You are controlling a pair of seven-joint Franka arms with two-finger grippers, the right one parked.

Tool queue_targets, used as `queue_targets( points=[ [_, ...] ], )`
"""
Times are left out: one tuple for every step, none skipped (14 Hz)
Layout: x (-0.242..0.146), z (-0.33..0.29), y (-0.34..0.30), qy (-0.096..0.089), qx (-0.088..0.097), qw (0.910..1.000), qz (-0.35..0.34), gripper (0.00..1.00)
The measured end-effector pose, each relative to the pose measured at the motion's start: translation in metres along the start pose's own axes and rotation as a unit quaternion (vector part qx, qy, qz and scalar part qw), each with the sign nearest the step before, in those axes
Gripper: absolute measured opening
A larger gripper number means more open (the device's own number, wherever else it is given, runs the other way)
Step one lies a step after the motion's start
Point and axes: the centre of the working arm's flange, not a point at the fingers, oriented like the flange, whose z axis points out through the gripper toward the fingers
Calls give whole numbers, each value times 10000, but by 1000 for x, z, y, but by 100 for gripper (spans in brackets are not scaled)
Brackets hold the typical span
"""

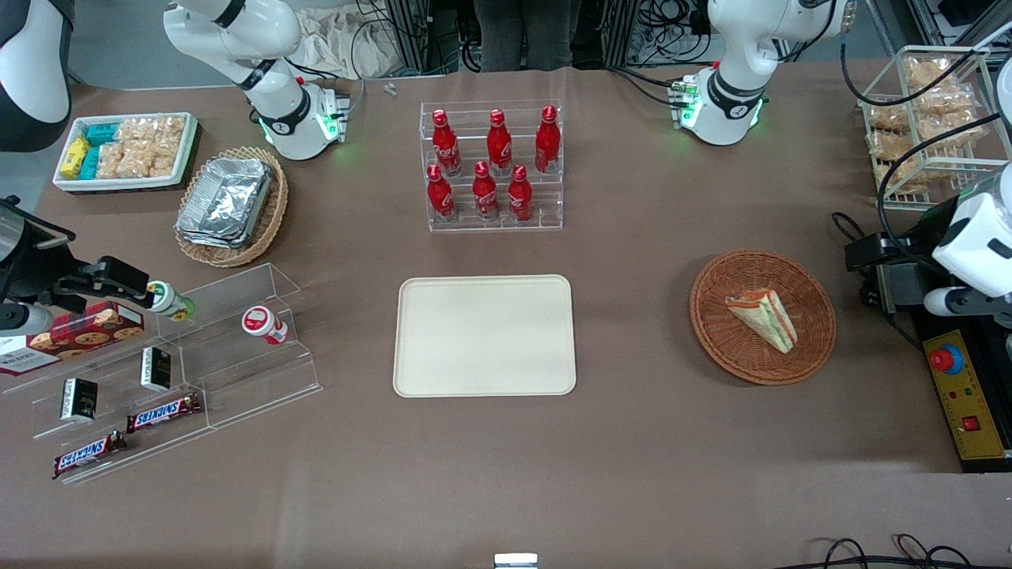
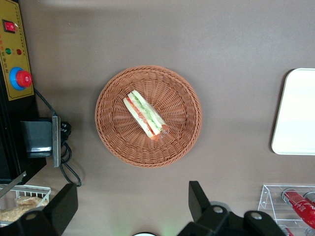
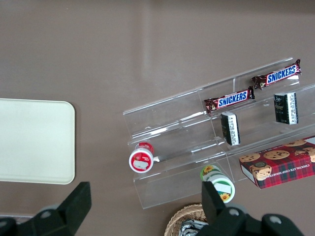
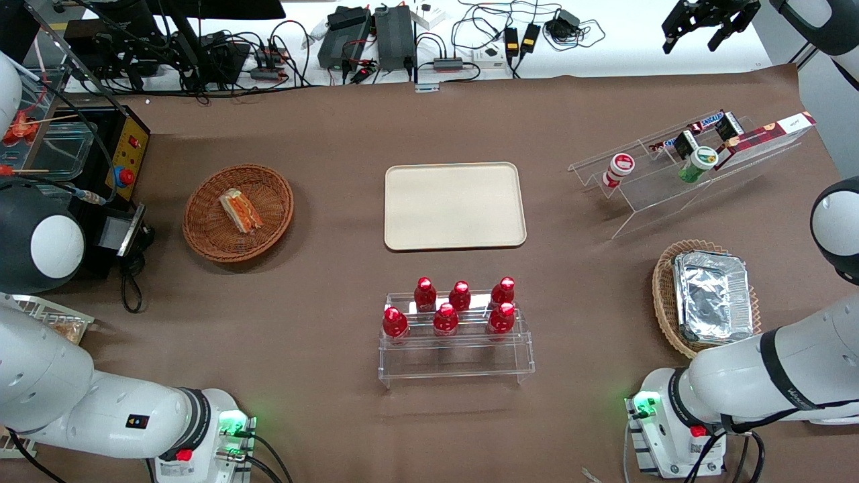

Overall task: Place sandwich from basket to tray
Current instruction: 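Move the left gripper over the sandwich in the wicker basket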

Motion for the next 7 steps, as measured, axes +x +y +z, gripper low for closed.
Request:
queue_targets(
  points=[
    [0, 0, 0, -3, 0, 10000, 0, 100],
    [0, 0, 0, -8, 1, 10000, 2, 100],
    [0, 0, 1, -12, 0, 10000, 5, 100],
    [0, 0, 1, -15, 0, 10000, 9, 100],
    [0, 1, 1, -23, 1, 10000, 11, 100],
    [-1, 2, 1, -63, 3, 10000, 10, 100],
    [-2, 4, 1, -133, 6, 9999, -6, 100]
  ],
)
